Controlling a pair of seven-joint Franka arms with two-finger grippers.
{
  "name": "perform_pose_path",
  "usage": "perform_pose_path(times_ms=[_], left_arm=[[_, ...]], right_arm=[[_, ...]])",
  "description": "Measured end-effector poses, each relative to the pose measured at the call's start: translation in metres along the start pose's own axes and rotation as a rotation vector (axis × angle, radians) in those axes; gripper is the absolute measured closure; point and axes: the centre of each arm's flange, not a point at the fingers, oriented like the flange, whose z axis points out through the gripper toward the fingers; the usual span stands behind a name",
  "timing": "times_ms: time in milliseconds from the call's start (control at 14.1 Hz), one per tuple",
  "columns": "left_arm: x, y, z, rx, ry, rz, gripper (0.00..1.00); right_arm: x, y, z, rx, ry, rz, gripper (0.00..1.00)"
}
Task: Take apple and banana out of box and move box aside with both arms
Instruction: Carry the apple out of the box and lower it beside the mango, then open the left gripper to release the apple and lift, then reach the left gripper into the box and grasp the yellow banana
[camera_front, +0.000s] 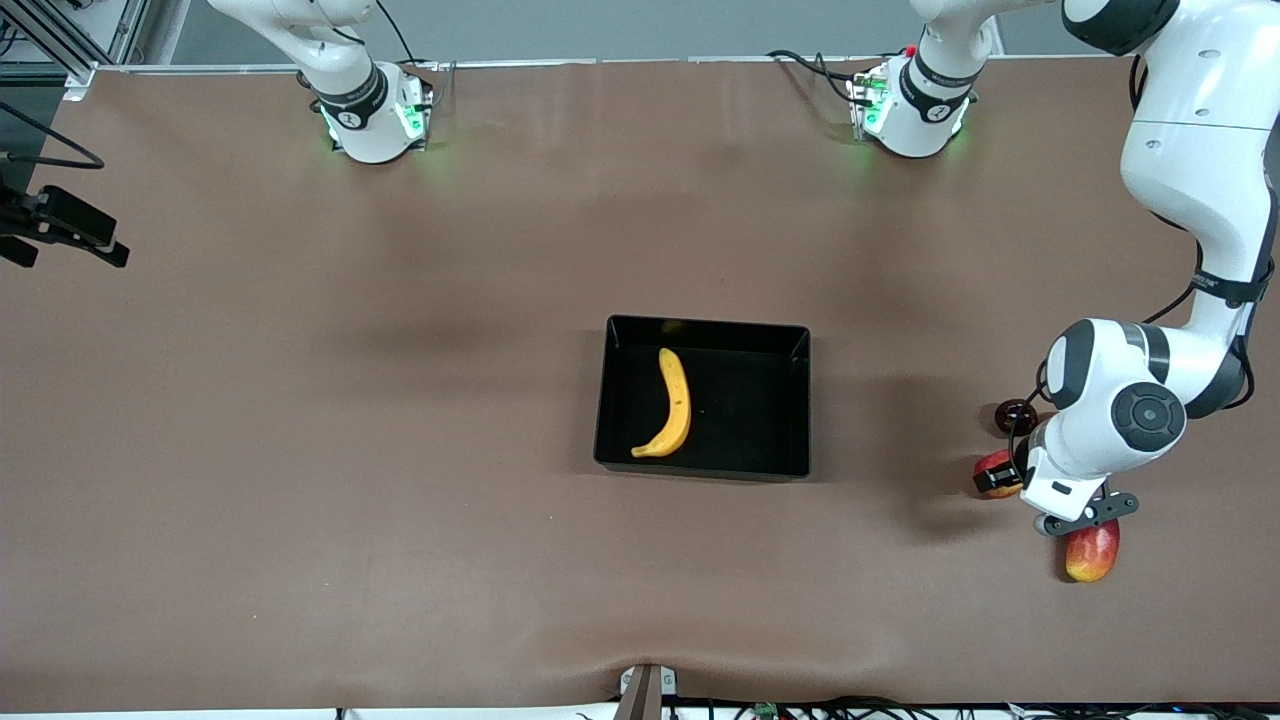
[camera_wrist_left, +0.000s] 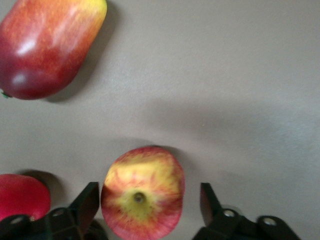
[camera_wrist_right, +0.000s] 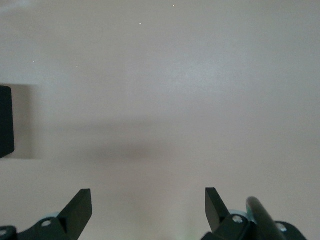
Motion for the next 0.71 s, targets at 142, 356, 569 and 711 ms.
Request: perform_pose_path(times_ms=[142,356,569,711], left_arm=[[0.003,0.007,-0.021,-0.004,0.018,0.008,0.0],[-0.009,0.042,-0.076,-0.004,0.009,0.057,0.0],[-0.041,0.099,-0.127,-0.015,-0.015,0.12,0.0],[-0.069,0.148,-0.149,-0.055,-0.018,0.133,0.0]], right_arm=[[0.0,0.0,0.0,0.0,0.0,0.0,0.0],[0.0,0.0,0.0,0.0,0.0,0.001,0.0],[0.0,0.001,0.0,0.0,-0.001,0.002,0.0],[0.0,0.001,0.0,0.0,-0.001,0.002,0.0]])
